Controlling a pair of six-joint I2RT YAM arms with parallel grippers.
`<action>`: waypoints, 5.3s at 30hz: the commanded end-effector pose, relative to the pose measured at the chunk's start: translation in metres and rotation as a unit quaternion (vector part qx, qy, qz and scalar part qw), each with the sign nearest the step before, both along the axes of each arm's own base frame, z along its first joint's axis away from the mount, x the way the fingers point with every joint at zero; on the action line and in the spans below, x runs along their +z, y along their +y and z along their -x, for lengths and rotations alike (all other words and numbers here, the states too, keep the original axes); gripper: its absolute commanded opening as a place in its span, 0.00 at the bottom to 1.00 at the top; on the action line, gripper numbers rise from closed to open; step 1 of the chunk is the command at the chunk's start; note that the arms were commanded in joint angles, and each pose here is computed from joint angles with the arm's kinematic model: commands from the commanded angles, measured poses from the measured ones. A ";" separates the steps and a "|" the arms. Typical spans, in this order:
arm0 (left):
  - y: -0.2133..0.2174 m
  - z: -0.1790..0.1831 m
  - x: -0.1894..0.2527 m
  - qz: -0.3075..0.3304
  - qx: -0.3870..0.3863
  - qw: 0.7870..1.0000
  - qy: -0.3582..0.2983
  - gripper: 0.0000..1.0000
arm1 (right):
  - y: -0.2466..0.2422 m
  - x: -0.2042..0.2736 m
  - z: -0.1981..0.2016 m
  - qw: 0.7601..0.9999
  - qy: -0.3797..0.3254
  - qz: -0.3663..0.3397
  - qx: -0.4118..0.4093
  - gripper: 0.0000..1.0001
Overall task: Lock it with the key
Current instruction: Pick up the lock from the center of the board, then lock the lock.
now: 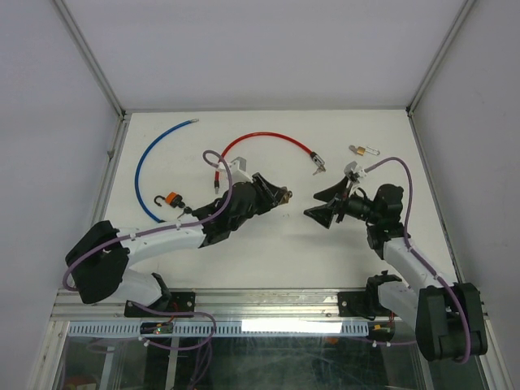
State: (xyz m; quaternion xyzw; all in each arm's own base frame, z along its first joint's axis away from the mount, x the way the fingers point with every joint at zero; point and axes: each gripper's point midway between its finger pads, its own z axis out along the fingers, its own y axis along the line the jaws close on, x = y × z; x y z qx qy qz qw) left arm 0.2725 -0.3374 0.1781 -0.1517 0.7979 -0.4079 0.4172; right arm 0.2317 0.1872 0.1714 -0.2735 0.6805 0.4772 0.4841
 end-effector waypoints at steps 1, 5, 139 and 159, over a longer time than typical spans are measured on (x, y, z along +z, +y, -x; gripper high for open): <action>-0.034 -0.014 0.074 0.125 0.020 0.991 -0.038 0.02 | -0.002 0.025 -0.025 0.995 -0.080 -0.024 -0.057 0.84; -0.048 -0.021 0.070 0.150 0.047 0.987 -0.014 0.02 | -0.002 0.029 -0.028 0.991 -0.107 -0.036 -0.075 0.84; 0.029 0.135 0.075 0.133 -0.343 0.832 -0.415 0.99 | 0.010 0.044 0.039 0.975 -0.077 0.029 0.207 0.00; -0.006 0.121 0.055 0.055 -0.366 0.855 -0.363 0.94 | 0.013 0.040 0.042 0.973 -0.070 0.031 0.217 0.00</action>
